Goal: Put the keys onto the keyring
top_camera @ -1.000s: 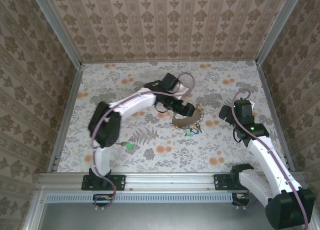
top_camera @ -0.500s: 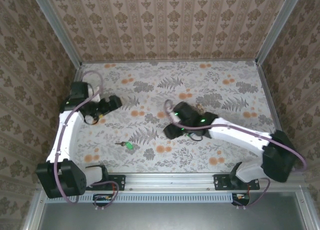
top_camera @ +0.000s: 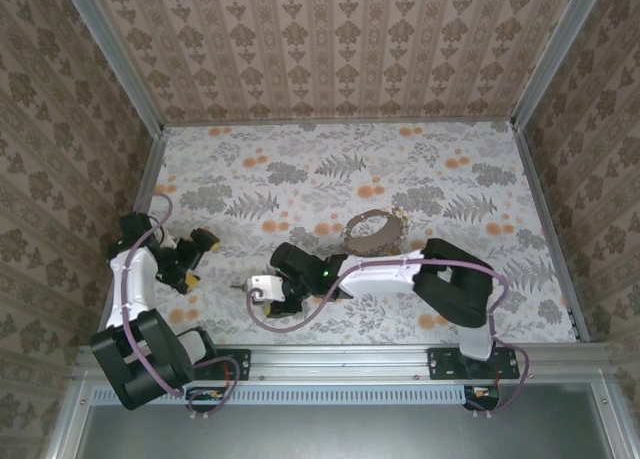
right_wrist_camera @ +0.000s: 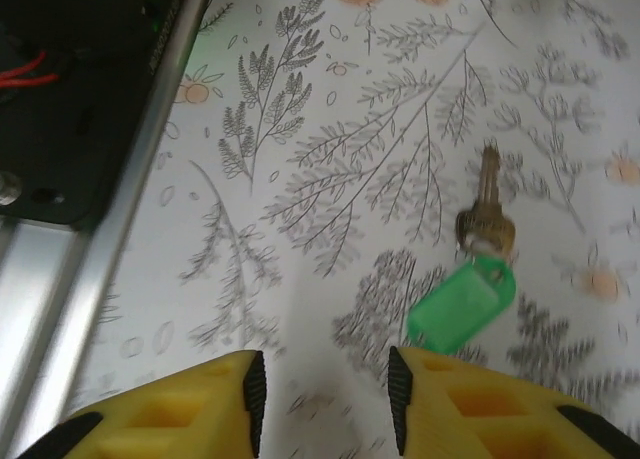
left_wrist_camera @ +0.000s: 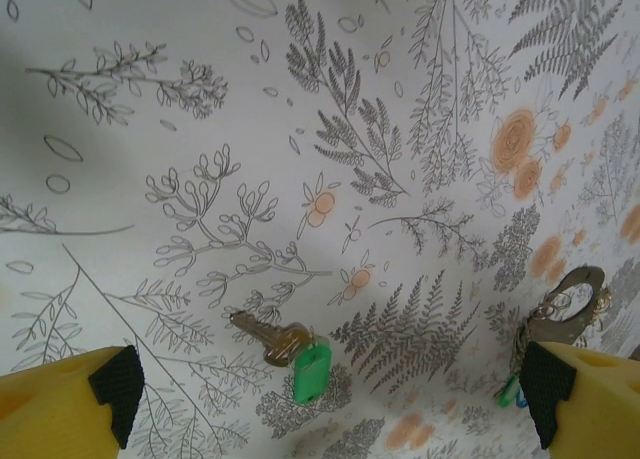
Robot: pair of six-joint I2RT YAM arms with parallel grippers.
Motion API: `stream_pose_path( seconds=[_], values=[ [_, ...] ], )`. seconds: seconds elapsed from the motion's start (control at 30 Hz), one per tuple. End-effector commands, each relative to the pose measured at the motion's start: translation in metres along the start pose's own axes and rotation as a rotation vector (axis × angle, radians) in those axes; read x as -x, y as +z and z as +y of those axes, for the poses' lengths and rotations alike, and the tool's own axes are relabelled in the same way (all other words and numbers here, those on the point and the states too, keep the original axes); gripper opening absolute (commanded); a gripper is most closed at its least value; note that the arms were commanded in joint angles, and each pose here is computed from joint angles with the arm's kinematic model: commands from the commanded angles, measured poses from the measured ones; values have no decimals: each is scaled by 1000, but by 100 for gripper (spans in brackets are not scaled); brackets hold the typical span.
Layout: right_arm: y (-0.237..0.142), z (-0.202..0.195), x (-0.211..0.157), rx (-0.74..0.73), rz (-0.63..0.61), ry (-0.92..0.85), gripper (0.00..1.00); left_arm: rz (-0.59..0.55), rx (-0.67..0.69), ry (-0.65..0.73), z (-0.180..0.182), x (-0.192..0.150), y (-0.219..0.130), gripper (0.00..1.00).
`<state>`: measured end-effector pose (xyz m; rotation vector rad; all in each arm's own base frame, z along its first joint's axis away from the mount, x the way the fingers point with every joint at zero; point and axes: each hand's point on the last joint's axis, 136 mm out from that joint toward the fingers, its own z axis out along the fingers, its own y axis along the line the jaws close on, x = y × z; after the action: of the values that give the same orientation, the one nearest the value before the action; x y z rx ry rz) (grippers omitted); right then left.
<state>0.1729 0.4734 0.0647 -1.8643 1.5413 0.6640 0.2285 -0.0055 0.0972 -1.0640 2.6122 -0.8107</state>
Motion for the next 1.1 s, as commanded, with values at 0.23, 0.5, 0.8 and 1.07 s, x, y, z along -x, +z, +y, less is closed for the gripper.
stream_pose_path(
  seconds=[0.23,0.5,0.8,1.07],
  values=[
    [38,-38,-10,49,44,-235,38,-118,48,104,-2,22,-17,100],
    [50,-44,-20,68,107,-249,36,-125,44,109,0,23,-12,100],
    [60,-58,-24,36,167,-198,29,-116,29,113,-1,21,-9,100],
    [61,-64,-19,35,172,-154,18,-107,25,125,-3,18,-7,100]
  ],
)
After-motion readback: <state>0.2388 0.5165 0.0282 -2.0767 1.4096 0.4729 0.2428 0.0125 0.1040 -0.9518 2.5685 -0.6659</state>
